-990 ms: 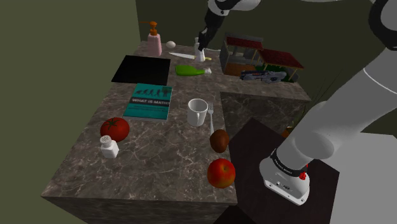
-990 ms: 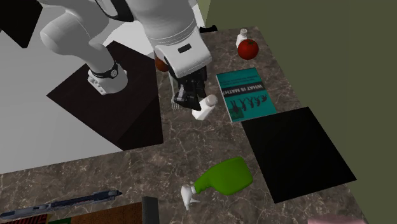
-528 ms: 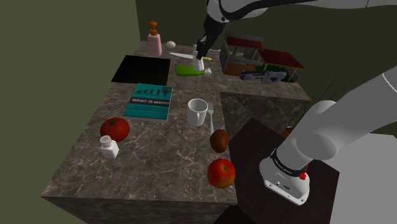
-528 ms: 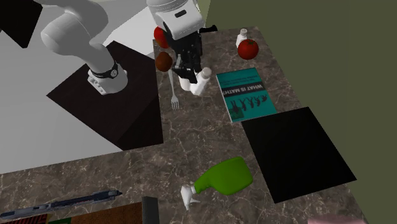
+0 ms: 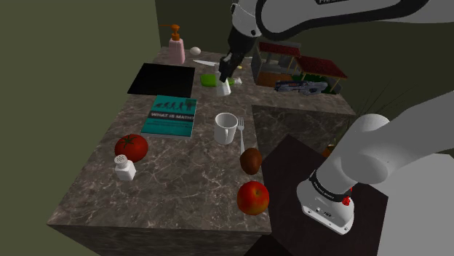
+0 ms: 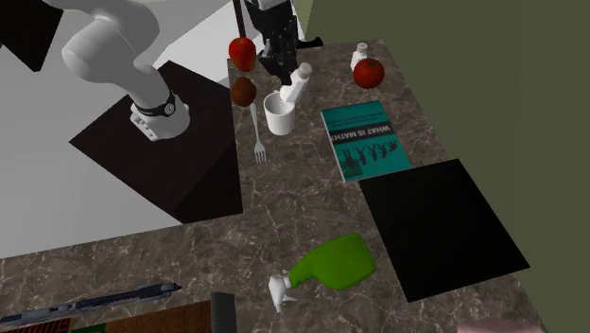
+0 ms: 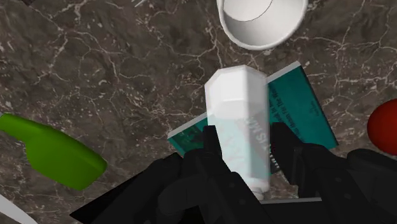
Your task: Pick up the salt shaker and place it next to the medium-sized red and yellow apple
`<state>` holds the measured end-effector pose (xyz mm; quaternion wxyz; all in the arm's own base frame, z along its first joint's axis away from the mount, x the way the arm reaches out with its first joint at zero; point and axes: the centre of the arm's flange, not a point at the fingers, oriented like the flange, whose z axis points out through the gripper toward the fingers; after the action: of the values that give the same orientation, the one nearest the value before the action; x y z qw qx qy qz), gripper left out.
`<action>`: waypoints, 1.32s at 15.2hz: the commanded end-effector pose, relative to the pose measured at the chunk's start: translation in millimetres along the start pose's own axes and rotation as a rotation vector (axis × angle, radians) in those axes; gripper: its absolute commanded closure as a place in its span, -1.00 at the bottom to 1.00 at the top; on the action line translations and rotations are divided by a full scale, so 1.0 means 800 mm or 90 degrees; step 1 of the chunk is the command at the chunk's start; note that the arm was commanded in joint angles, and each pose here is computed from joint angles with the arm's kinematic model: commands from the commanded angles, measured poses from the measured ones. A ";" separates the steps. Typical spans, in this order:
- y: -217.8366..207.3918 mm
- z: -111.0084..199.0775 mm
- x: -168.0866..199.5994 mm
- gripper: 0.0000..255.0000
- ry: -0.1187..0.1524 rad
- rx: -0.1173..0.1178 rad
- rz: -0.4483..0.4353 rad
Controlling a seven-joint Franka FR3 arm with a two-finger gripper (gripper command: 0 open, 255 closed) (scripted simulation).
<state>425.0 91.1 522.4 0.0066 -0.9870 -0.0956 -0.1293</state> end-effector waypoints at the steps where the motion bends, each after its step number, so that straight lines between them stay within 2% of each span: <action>1: -0.030 -0.004 -0.015 1.00 0.000 0.000 0.001; 20: -0.315 -0.041 -0.139 1.00 0.000 0.000 0.001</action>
<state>271.3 304.0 524.2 0.0064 -0.9870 -0.0953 -0.1291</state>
